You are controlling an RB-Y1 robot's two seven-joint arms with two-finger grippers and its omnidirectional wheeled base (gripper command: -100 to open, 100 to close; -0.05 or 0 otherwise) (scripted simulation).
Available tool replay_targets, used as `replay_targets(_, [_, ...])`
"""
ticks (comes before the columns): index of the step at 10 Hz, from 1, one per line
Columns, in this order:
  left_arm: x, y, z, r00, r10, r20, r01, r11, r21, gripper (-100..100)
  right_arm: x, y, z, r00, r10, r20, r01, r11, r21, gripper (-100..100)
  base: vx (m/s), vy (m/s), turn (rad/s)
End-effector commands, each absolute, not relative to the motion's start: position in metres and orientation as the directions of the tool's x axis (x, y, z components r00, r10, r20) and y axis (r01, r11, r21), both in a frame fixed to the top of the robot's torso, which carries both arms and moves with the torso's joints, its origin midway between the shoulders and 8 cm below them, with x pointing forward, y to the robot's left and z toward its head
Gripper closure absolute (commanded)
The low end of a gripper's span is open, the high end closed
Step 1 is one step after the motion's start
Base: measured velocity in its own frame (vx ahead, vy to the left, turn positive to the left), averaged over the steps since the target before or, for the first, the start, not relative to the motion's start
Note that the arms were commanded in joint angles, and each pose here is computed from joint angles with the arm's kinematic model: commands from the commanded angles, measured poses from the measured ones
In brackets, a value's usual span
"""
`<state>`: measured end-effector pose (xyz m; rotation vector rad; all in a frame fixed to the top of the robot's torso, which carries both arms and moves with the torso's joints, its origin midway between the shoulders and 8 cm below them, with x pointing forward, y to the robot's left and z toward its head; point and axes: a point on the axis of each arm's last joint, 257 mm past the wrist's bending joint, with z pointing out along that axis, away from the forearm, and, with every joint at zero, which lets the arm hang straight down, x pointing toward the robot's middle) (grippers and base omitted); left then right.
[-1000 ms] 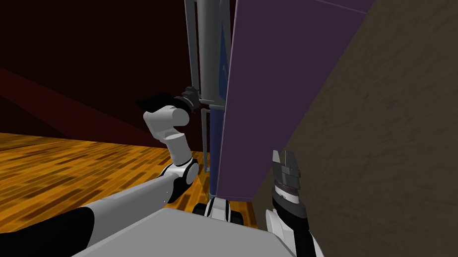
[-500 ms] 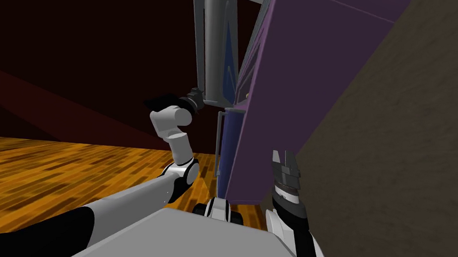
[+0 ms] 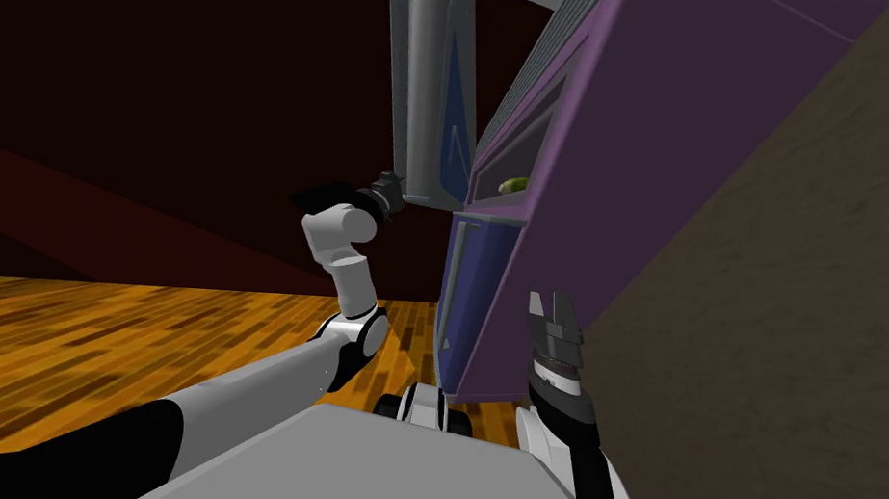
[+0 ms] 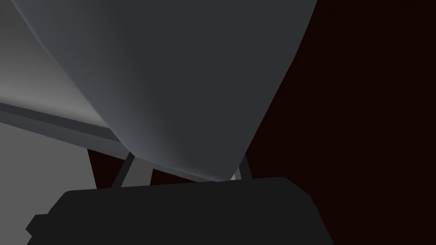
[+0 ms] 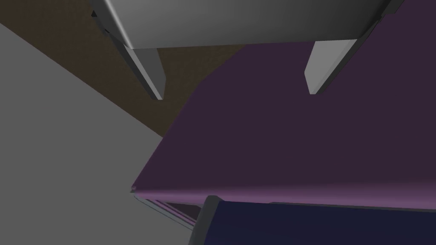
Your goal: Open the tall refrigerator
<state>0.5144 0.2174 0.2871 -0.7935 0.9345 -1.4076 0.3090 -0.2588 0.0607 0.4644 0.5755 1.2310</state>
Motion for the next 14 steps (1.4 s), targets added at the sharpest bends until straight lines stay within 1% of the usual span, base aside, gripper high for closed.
replay_targets(1, [0.515, 0.201, 0.294, -0.111, -0.992, -0.053, 0.455, -0.003, -0.891, 100, 0.309, -0.259, 0.061, 0.225, 0.962, -0.157, -0.737, 0.273, 0.618, 0, 0.041, 0.315, -0.048])
replay_targets(2, [0.516, 0.207, 0.290, -0.091, -0.994, -0.060, 0.450, 0.013, -0.893, 100, 0.309, -0.259, 0.061, 0.225, 0.962, -0.157, -0.737, 0.273, 0.618, 0, 0.015, 0.165, -0.024])
replay_targets(3, [0.526, 0.223, 0.295, -0.043, -0.998, -0.048, 0.458, 0.023, -0.888, 100, 0.309, -0.259, 0.061, 0.225, 0.962, -0.157, -0.737, 0.273, 0.618, 0, 0.004, 0.225, -0.255])
replay_targets(4, [0.528, 0.222, 0.294, -0.044, -0.998, -0.047, 0.455, 0.022, -0.890, 100, 0.309, -0.259, 0.061, 0.225, 0.962, -0.157, -0.738, 0.273, 0.618, 0, 0.006, 0.291, -0.409])
replay_targets(5, [0.537, 0.239, 0.296, 0.005, -0.999, -0.039, 0.455, 0.037, -0.890, 100, 0.309, -0.259, 0.061, 0.225, 0.962, -0.157, -0.737, 0.273, 0.618, 0, 0.029, 0.303, -0.358])
replay_targets(7, [0.540, 0.239, 0.296, 0.005, -0.999, -0.038, 0.454, 0.036, -0.890, 100, 0.309, -0.259, 0.061, 0.225, 0.962, -0.157, -0.737, 0.273, 0.618, 0, -0.044, 0.303, -0.335])
replay_targets(8, [0.551, 0.254, 0.297, 0.053, -0.998, -0.030, 0.453, 0.051, -0.890, 100, 0.309, -0.259, 0.061, 0.225, 0.962, -0.157, -0.737, 0.273, 0.618, 0, -0.015, 0.245, -0.320])
replay_targets(9, [0.551, 0.254, 0.297, 0.053, -0.998, -0.030, 0.453, 0.051, -0.890, 100, 0.309, -0.259, 0.061, 0.225, 0.962, -0.157, -0.737, 0.273, 0.618, 0, -0.038, 0.290, -0.334])
replay_targets(10, [0.558, 0.270, 0.299, 0.101, -0.995, -0.026, 0.452, 0.069, -0.889, 100, 0.309, -0.259, 0.061, 0.225, 0.962, -0.157, -0.737, 0.273, 0.618, 0, -0.038, 0.340, -0.361])
replay_targets(12, [0.561, 0.270, 0.297, 0.101, -0.995, -0.026, 0.450, 0.069, -0.890, 100, 0.309, -0.259, 0.061, 0.225, 0.962, -0.157, -0.737, 0.273, 0.618, 0, -0.068, 0.273, -0.290])
replay_targets(13, [0.570, 0.284, 0.298, 0.147, -0.989, -0.024, 0.447, 0.088, -0.890, 100, 0.309, -0.259, 0.061, 0.225, 0.962, -0.157, -0.737, 0.273, 0.618, 0, -0.106, 0.285, -0.324])
replay_targets(14, [0.571, 0.284, 0.297, 0.146, -0.989, -0.024, 0.446, 0.088, -0.891, 100, 0.309, -0.259, 0.061, 0.225, 0.962, -0.157, -0.737, 0.273, 0.618, 0, -0.117, 0.288, -0.396])
